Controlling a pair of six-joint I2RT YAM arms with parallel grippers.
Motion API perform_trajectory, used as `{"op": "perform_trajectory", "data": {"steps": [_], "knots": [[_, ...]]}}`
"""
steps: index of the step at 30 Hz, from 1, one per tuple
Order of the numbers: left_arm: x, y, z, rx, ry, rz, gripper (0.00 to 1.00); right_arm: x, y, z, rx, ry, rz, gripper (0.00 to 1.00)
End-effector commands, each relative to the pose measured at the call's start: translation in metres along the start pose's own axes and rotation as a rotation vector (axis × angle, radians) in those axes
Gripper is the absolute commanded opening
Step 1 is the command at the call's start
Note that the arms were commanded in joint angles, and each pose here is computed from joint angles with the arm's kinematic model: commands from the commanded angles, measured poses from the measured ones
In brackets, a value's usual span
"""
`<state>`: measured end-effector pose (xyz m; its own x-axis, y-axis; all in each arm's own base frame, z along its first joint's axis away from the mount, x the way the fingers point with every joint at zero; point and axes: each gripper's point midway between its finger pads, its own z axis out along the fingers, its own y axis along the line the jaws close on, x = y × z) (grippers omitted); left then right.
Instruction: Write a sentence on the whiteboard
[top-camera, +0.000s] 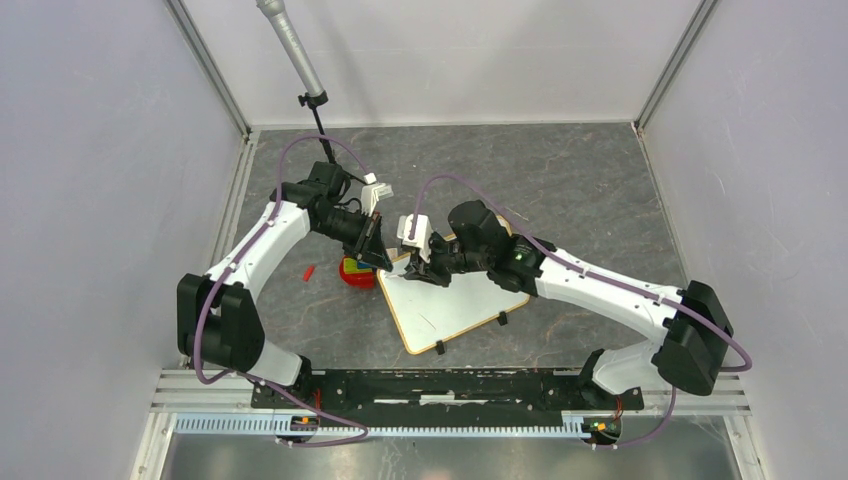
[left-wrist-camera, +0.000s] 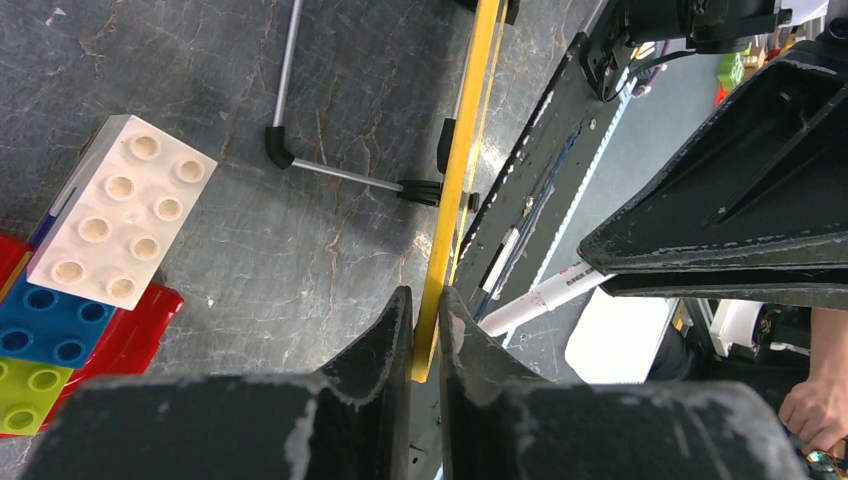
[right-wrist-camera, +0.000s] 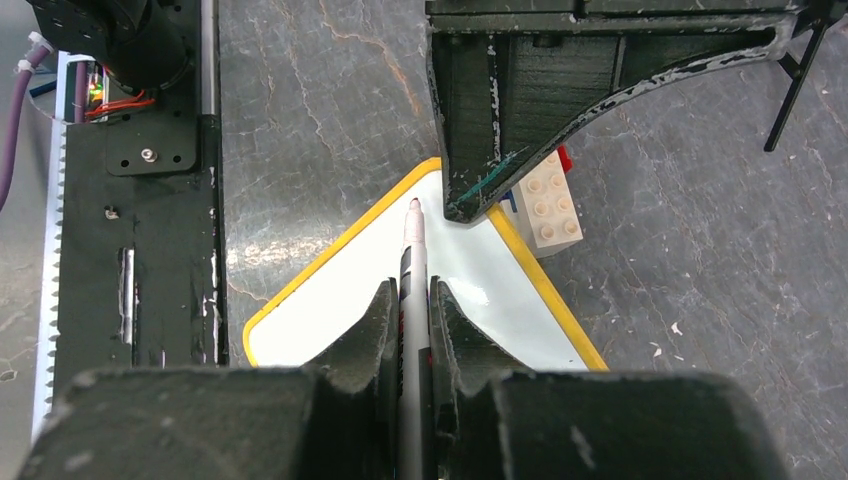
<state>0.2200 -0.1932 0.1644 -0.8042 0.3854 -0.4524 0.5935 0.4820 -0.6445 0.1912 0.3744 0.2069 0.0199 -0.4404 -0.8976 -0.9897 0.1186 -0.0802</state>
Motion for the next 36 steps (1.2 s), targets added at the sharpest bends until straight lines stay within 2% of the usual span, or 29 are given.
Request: {"op": "perform_trajectory", "data": {"steps": [1, 12, 29, 36], "knots": [[-0.011, 0.003, -0.003, -0.021, -0.022, 0.059, 0.02, -0.026, -0.010, 0.002, 0.031, -0.060, -0.029, 0.00], [-0.010, 0.003, -0.003, -0.025, -0.021, 0.061, 0.03, -0.008, -0.011, 0.003, 0.046, -0.018, -0.037, 0.00], [-0.008, 0.003, -0.003, -0.030, -0.020, 0.060, 0.02, 0.045, 0.035, -0.003, -0.083, 0.086, -0.027, 0.00], [-0.008, 0.002, -0.003, -0.026, -0.021, 0.060, 0.02, 0.014, 0.025, -0.006, -0.052, 0.043, -0.062, 0.00]]}}
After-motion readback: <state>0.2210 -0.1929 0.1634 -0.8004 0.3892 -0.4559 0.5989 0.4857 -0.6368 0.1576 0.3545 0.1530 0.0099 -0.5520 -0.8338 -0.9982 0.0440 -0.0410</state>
